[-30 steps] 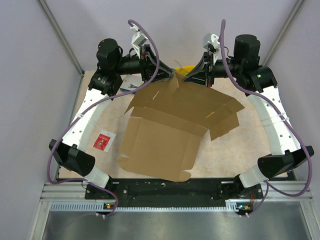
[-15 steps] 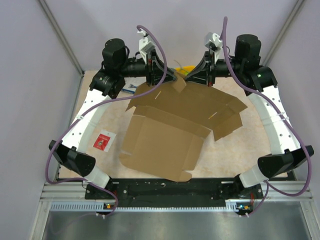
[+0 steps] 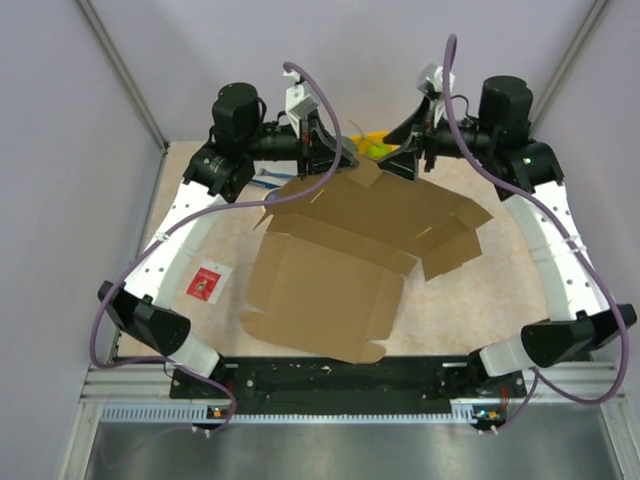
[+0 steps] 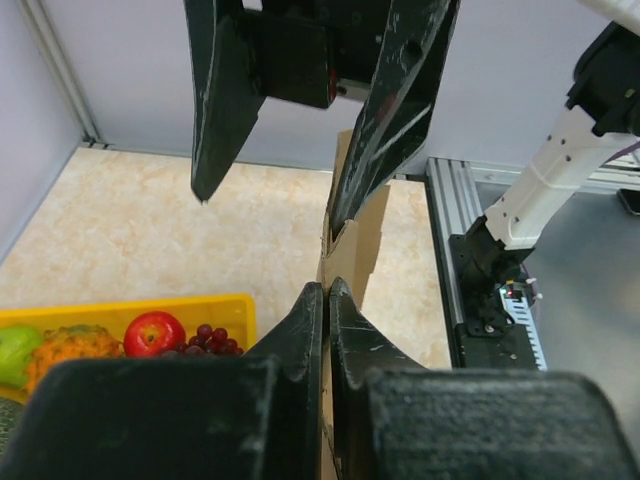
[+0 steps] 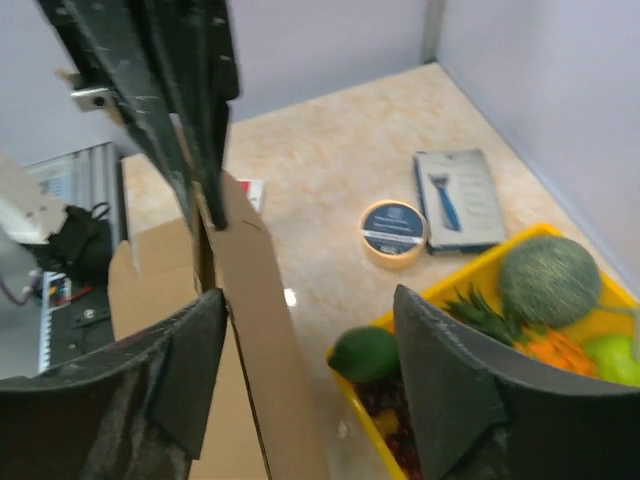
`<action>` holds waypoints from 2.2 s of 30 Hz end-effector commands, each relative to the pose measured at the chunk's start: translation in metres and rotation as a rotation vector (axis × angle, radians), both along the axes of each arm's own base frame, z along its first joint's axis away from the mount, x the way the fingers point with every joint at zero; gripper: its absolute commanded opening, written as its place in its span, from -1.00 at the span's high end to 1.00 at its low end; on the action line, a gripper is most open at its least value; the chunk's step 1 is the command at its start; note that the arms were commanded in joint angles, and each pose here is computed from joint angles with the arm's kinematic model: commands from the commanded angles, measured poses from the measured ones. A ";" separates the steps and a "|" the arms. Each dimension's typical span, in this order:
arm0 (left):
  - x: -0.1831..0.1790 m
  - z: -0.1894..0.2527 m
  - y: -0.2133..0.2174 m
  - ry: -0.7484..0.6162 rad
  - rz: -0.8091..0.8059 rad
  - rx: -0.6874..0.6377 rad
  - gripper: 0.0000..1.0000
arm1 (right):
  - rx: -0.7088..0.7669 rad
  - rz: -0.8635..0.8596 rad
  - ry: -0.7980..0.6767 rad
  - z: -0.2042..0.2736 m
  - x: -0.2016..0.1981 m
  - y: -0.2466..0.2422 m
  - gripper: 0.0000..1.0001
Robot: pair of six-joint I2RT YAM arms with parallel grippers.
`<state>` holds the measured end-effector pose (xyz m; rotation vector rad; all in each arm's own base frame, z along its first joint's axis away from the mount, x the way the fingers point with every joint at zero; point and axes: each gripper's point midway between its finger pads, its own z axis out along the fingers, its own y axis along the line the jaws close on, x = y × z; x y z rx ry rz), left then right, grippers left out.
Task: Fold the paper box
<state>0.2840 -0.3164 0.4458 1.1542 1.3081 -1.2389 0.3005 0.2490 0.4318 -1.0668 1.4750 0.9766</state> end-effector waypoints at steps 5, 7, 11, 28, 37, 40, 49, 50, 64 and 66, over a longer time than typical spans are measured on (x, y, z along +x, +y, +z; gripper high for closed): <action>0.005 0.009 0.005 -0.112 0.070 0.001 1.00 | 0.091 0.024 -0.060 0.053 -0.049 -0.028 -0.47; 0.004 0.010 0.005 -0.114 0.071 -0.002 1.00 | 0.094 0.040 -0.041 0.052 -0.050 -0.023 -0.46; -0.001 0.017 0.005 -0.113 0.054 -0.027 1.00 | 0.074 0.065 -0.031 0.041 -0.046 -0.003 -0.47; -0.007 0.042 0.011 -0.052 0.099 -0.088 1.00 | 0.003 0.060 -0.008 0.002 -0.020 0.029 0.89; 0.028 0.017 0.148 0.241 0.610 -0.271 -0.02 | 0.032 0.063 -0.004 0.006 -0.022 -0.004 1.00; 0.037 -0.037 0.176 0.329 0.732 -0.264 -0.13 | 0.042 0.081 -0.011 0.008 -0.027 -0.012 1.00; 0.057 -0.142 0.166 0.622 0.608 -0.233 0.10 | 0.063 0.131 -0.002 0.013 -0.037 -0.014 1.00; 0.054 -0.143 0.161 0.615 0.555 -0.230 0.03 | 0.065 0.131 -0.002 0.014 -0.037 -0.014 1.00; -0.001 -0.168 0.090 0.670 0.152 -0.143 -0.02 | 0.080 0.133 -0.010 0.021 -0.038 -0.014 1.00; 0.002 -0.177 0.088 0.631 0.185 -0.114 -0.02 | 0.085 0.137 -0.011 0.023 -0.039 -0.014 1.00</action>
